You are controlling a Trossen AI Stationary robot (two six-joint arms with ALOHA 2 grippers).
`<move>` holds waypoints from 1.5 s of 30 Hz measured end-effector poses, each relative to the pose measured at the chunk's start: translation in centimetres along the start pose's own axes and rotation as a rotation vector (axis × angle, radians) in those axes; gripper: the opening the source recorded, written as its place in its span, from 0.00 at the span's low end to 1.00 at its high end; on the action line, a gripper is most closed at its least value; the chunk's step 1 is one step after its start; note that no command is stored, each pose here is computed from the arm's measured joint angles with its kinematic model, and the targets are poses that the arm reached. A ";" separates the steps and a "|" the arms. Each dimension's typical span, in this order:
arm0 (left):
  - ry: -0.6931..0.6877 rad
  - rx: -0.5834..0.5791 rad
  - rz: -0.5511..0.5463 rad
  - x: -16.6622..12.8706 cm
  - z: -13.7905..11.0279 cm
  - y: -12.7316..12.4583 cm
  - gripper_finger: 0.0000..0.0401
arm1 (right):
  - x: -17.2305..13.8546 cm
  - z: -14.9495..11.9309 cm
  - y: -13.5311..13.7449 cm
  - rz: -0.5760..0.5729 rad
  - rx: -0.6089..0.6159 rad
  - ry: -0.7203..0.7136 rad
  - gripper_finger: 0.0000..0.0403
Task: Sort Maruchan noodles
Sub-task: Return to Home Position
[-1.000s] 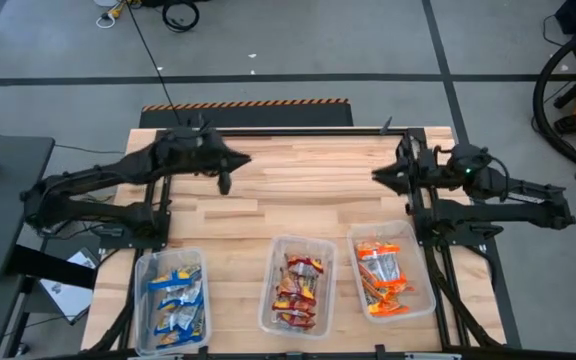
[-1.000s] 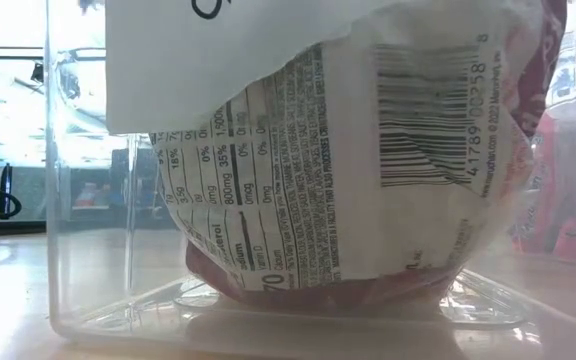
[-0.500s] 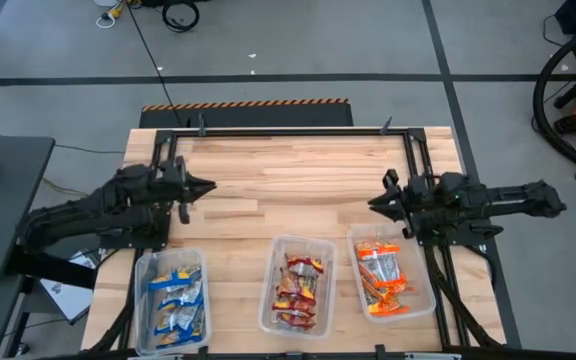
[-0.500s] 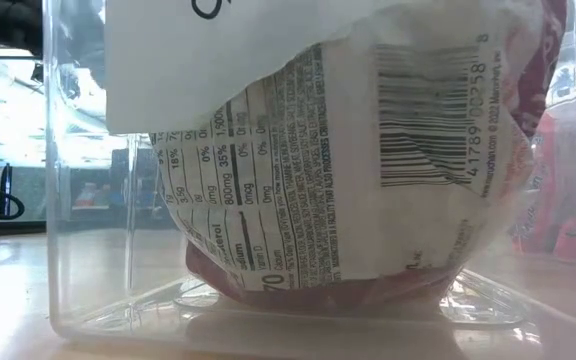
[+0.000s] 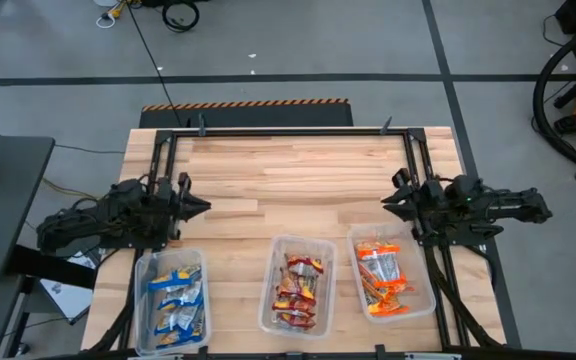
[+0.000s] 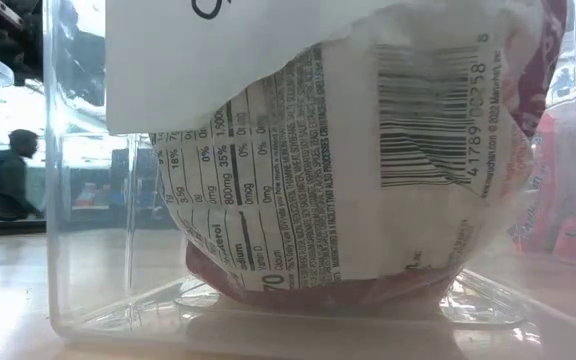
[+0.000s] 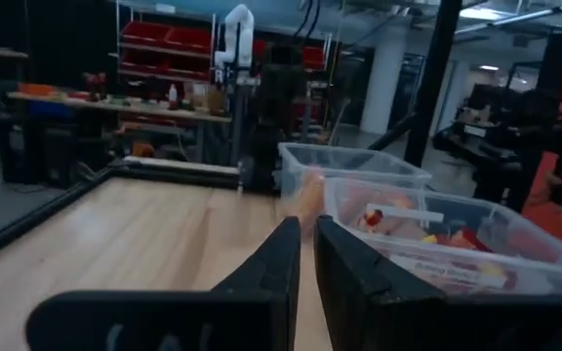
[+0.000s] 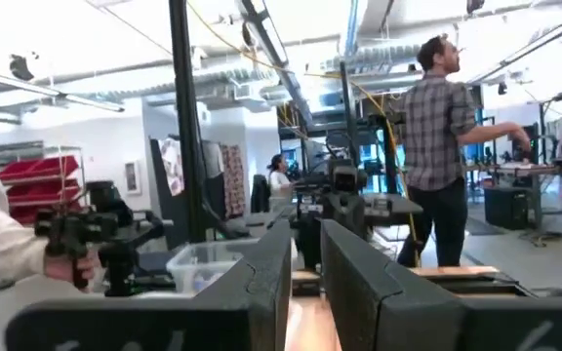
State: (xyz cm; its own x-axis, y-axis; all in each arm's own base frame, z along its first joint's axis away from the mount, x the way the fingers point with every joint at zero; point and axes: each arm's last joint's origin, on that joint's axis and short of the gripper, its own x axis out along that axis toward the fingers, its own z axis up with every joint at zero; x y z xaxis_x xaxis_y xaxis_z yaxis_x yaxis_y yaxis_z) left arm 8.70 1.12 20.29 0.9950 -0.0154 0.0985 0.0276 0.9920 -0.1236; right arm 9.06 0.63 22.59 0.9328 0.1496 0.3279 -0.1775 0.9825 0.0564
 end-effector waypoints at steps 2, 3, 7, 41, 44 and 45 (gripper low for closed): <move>0.000 0.005 0.003 0.2 -0.5 0.0 0.10 | -0.2 -1.4 -0.1 0.002 0.025 0.004 0.17; 0.009 0.002 0.001 0.3 -0.9 0.0 0.10 | -0.4 -2.3 -0.1 0.007 0.039 0.003 0.17; -0.016 0.001 -0.055 0.6 -1.9 -0.4 0.10 | -0.5 -3.0 0.1 0.038 0.097 0.027 0.17; 0.018 0.180 0.045 0.7 -3.2 -0.8 0.10 | -0.7 -5.0 0.0 -0.027 -0.019 0.229 0.17; 0.018 0.180 0.045 0.7 -3.2 -0.8 0.10 | -0.7 -5.0 0.0 -0.027 -0.019 0.229 0.17; 0.018 0.180 0.045 0.7 -3.2 -0.8 0.10 | -0.7 -5.0 0.0 -0.027 -0.019 0.229 0.17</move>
State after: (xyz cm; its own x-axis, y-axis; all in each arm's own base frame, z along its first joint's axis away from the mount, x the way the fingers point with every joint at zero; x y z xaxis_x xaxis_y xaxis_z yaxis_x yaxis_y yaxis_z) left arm 9.73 -0.12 17.32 0.9964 0.0291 0.0793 -0.0332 0.9981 0.0510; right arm 9.98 1.06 17.62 0.9843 0.1428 0.1040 -0.1480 0.9880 0.0437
